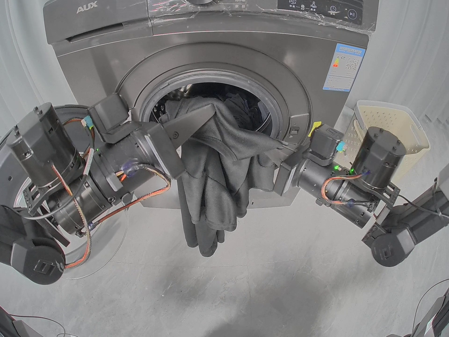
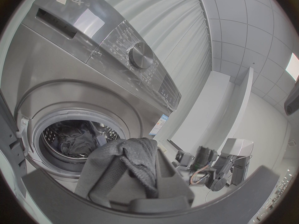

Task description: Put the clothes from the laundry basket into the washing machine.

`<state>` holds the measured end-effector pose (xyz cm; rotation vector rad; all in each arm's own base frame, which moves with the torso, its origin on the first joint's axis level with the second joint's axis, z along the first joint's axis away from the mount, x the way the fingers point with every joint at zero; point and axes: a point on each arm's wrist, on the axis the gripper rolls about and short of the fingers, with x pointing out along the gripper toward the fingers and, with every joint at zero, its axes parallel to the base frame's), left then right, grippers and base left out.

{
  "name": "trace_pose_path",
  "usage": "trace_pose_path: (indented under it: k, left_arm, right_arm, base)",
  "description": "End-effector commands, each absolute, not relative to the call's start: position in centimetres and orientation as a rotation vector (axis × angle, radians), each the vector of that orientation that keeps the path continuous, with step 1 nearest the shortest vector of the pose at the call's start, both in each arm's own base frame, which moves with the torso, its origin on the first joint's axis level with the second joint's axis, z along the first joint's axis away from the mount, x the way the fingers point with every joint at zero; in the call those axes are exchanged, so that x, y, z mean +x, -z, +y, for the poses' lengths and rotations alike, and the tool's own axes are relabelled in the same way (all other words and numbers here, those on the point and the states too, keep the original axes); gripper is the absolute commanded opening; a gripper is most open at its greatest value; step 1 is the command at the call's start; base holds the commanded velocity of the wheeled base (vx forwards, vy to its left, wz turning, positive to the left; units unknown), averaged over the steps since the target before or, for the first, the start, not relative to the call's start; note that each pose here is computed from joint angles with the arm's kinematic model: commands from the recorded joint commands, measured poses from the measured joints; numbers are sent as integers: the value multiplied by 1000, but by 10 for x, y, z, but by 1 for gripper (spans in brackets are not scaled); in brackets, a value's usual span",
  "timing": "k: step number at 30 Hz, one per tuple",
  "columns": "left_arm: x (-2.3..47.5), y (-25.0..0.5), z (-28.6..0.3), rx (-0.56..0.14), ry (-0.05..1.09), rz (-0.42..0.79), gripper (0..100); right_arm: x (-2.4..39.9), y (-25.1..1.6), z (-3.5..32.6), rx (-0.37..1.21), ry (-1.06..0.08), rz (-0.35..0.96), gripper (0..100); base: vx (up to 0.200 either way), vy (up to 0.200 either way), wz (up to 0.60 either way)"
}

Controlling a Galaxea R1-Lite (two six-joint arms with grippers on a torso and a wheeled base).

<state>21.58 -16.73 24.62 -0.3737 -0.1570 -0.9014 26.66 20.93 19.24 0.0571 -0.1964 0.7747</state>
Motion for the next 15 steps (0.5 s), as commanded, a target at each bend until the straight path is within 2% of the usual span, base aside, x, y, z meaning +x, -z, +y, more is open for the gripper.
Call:
trace_pose_path:
  k: [1,7,15]
  left_arm:
    - [215,-238,-168,-362,911,-117,100]
    - [207,-218,-168,-346,912,-23,100]
    - [199,-169,-159,-294,875,165,100]
  right_arm:
    - [243,-215,192,78,-778,-248,0]
    - [234,-236,185,107,-775,-323,0]
    - [230,-249,184,121,-780,-363,0]
  base:
    - [0,0,0]
    - [0,0,0]
    - [0,0,0]
